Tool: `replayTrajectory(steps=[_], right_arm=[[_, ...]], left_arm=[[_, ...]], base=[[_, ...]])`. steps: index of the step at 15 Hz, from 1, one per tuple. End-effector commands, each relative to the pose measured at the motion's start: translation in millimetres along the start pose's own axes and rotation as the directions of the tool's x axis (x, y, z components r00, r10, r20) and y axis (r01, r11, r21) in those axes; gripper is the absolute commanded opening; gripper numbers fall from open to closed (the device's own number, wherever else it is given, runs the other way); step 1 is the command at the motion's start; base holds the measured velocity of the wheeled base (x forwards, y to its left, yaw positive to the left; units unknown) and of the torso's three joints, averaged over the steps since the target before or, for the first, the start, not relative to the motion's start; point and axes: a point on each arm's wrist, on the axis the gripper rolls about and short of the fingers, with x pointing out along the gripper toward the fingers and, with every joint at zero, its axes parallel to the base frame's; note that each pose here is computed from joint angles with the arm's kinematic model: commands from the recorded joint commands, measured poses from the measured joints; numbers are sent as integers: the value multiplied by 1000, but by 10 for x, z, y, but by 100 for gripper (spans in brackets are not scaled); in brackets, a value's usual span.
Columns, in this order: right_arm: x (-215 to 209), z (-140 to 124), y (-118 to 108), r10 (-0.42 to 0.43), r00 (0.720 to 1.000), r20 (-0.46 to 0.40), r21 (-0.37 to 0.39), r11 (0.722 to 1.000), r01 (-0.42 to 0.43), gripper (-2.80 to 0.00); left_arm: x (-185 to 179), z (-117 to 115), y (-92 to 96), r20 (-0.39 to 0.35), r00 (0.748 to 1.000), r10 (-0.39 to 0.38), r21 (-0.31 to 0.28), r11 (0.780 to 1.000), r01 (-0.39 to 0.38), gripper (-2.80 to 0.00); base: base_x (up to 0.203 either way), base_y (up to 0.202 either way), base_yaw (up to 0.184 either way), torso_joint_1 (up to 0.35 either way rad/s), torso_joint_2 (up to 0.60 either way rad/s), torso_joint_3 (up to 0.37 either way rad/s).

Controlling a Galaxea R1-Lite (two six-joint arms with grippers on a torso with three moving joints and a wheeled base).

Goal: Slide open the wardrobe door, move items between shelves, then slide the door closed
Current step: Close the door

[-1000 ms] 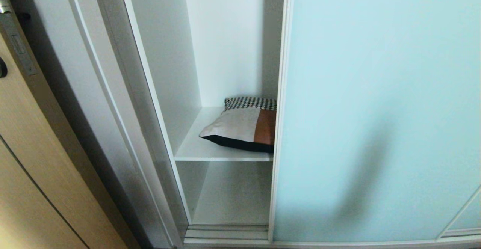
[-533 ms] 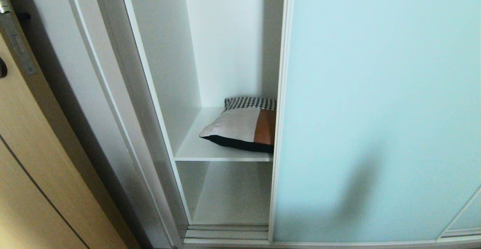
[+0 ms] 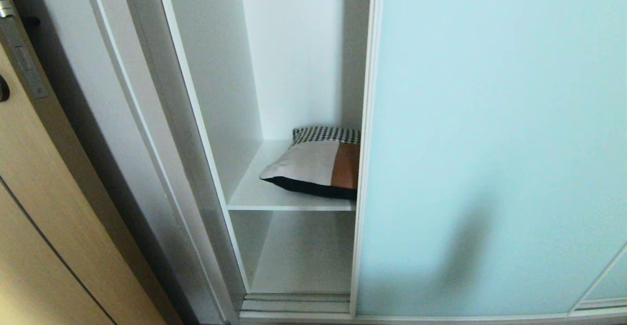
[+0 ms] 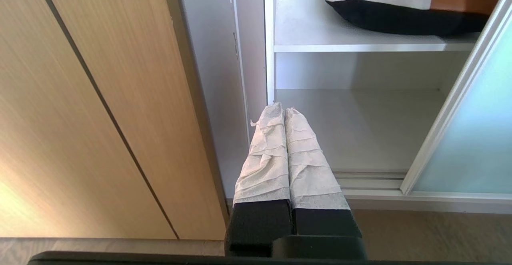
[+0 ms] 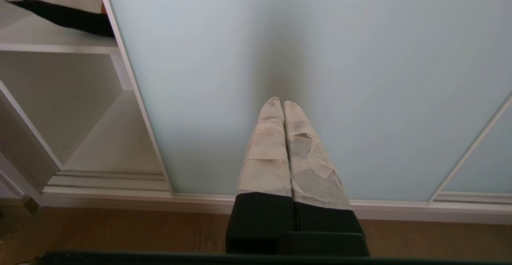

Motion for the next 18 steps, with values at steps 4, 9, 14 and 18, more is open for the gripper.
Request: replayTrajectory(steps=[4, 9, 14, 18], right_arm=[[5, -16, 0, -1, 1000, -10, 15, 1000, 1, -280], [5, -16, 0, 0, 1000, -10, 15, 1000, 0, -280], [4, -13, 0, 1, 1000, -9, 15, 1000, 0, -280], [5, -16, 0, 0, 1000, -10, 15, 1000, 0, -280]], left_arm=[[1, 0, 0, -2, 1000, 0, 1, 1000, 0, -280], [1, 0, 0, -2, 1000, 0, 0, 1000, 0, -280], [1, 0, 0, -2, 1000, 0, 0, 1000, 0, -280], [1, 0, 0, -2, 1000, 0, 0, 1000, 0, -280]], base=[[0, 0, 0, 0, 0, 0], [0, 0, 0, 0, 0, 0], [0, 0, 0, 0, 0, 0], [0, 0, 0, 0, 0, 0]])
